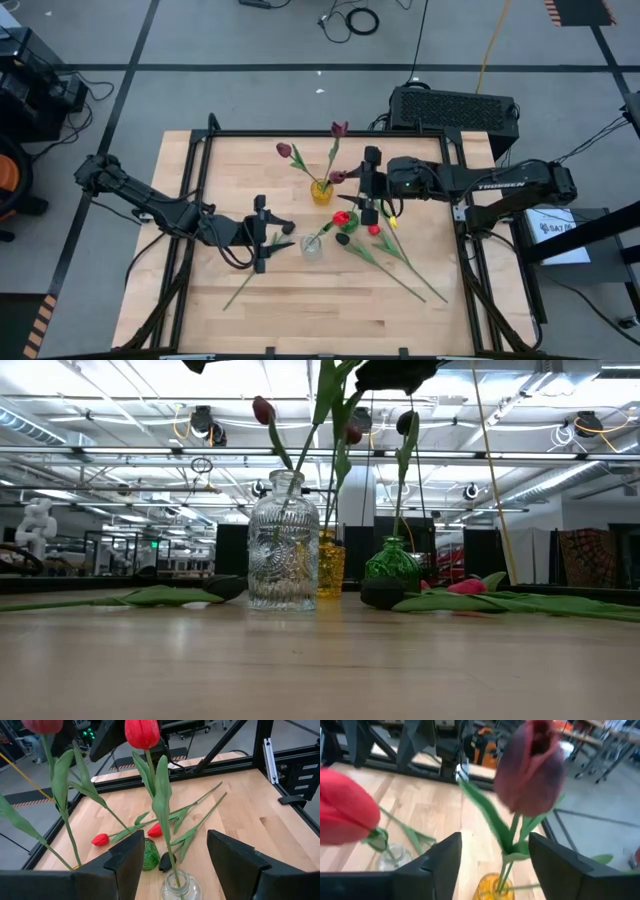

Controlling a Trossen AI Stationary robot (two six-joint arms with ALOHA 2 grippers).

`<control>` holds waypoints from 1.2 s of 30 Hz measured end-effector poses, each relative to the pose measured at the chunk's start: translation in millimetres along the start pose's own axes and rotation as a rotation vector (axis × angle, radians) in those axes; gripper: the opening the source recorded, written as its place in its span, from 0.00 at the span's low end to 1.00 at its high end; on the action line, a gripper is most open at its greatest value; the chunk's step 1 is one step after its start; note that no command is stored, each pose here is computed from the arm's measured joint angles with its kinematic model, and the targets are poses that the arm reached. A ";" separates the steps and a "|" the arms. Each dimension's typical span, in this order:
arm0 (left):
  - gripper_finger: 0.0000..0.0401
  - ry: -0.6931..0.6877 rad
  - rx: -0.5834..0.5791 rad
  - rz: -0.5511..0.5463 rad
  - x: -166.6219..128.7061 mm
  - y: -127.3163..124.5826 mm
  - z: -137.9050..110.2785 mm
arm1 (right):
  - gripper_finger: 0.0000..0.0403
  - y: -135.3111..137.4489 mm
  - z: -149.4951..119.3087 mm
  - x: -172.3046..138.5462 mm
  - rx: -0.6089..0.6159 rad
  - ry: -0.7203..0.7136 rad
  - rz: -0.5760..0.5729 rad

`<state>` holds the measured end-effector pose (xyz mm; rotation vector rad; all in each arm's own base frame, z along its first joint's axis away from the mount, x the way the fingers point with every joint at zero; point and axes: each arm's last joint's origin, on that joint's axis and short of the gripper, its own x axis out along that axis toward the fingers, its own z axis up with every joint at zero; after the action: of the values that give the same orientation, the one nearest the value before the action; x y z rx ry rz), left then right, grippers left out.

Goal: Sort flowers into vase by color
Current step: Put the bottom left black flower in the green flower vase

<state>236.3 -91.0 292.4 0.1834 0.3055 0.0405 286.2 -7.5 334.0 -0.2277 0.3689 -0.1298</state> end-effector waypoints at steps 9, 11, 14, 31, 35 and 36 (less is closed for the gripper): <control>0.56 -0.003 -0.001 -0.001 0.0 0.0 0.3 | 0.46 2.2 3.0 -15.9 0.028 0.055 0.025; 0.56 -0.003 -0.001 -0.001 0.0 0.0 0.3 | 0.46 2.8 6.1 -24.2 0.037 0.039 0.031; 0.56 -0.003 -0.001 -0.001 0.0 0.0 0.4 | 0.45 3.7 8.1 -38.4 0.055 0.037 0.044; 0.56 -0.005 0.016 0.013 0.1 0.6 0.6 | 0.45 45.6 -4.0 -80.3 0.194 0.213 0.013; 0.56 0.012 -0.014 0.014 0.1 0.5 -1.2 | 0.45 60.9 -13.7 -77.7 0.234 0.315 0.016; 0.56 0.023 -0.026 0.014 0.0 0.5 -2.4 | 0.45 65.0 -16.6 -76.2 0.242 0.343 0.018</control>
<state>235.6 -90.1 290.2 0.1595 0.3262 0.0600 215.1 64.8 329.2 0.0396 0.6912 -0.1956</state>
